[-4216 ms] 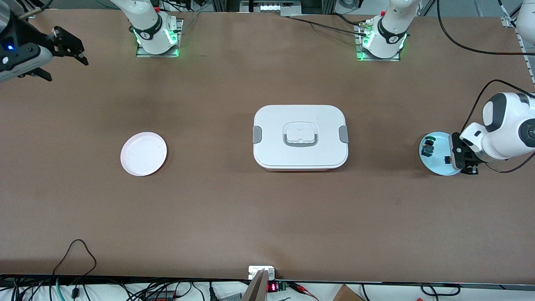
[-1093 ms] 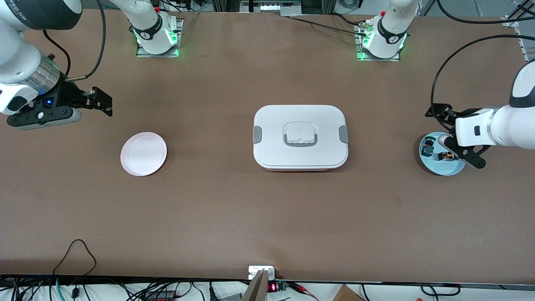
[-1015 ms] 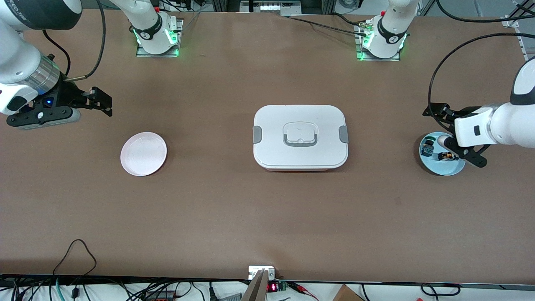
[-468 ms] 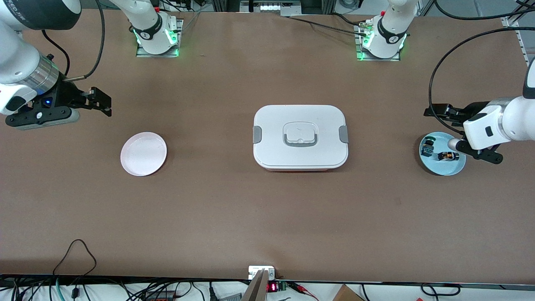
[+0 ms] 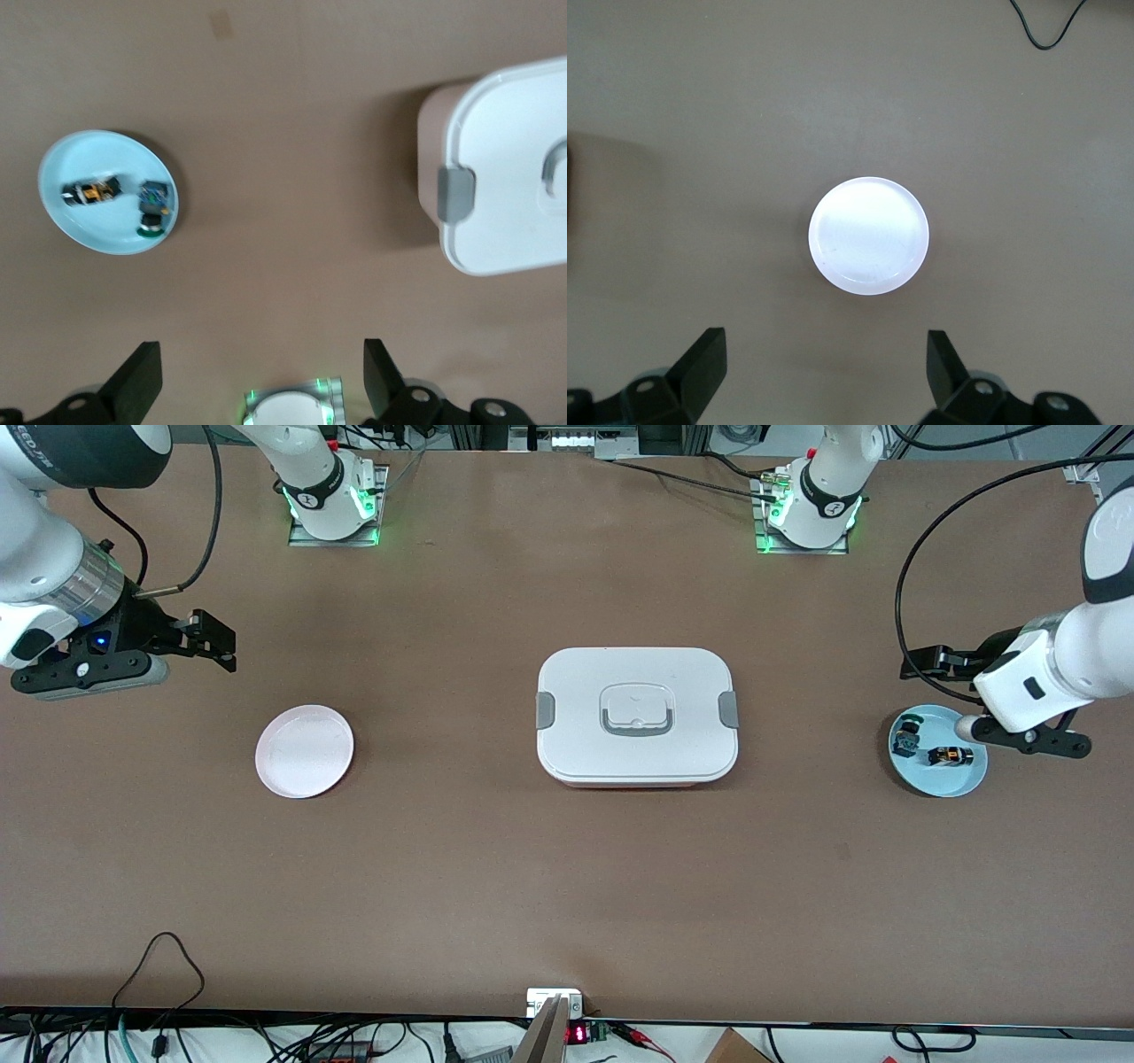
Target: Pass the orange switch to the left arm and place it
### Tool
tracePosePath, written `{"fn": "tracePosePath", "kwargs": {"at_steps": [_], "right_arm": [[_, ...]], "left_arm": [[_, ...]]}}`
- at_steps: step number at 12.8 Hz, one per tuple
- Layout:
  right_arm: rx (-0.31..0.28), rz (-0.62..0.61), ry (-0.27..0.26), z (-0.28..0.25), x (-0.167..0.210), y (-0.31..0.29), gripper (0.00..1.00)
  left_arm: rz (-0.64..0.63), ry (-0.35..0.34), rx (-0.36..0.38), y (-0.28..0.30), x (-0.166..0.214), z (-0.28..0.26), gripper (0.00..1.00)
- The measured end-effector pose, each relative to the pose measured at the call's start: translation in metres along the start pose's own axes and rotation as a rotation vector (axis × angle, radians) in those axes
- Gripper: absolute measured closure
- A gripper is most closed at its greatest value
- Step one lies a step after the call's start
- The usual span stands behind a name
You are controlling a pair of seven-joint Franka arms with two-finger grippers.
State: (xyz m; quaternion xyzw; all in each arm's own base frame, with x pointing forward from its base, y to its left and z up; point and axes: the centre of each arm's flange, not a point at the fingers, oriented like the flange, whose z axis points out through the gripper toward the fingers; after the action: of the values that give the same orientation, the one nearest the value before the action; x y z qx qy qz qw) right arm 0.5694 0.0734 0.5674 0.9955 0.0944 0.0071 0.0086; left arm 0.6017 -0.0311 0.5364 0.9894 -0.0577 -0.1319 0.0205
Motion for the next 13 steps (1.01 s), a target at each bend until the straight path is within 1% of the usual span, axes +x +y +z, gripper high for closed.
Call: {"fn": "tracePosePath", "kwargs": {"at_steps": [6,9,13], "right_arm": [[0.0,0.004,-0.005,0.003,0.001,0.002,0.0],[0.0,0.004,-0.007,0.004,0.001,0.002,0.0],[0.001,0.005,-0.008,0.004,0.001,0.003,0.0]], "left_arm": [[-0.123,0.187,0.029,-0.026,-0.032,-0.004,0.0],[-0.145,0.222,0.033,-0.023,-0.047,-0.004,0.0],[-0.118,0.23,0.04,-0.006,-0.055,-0.004,0.0]]}}
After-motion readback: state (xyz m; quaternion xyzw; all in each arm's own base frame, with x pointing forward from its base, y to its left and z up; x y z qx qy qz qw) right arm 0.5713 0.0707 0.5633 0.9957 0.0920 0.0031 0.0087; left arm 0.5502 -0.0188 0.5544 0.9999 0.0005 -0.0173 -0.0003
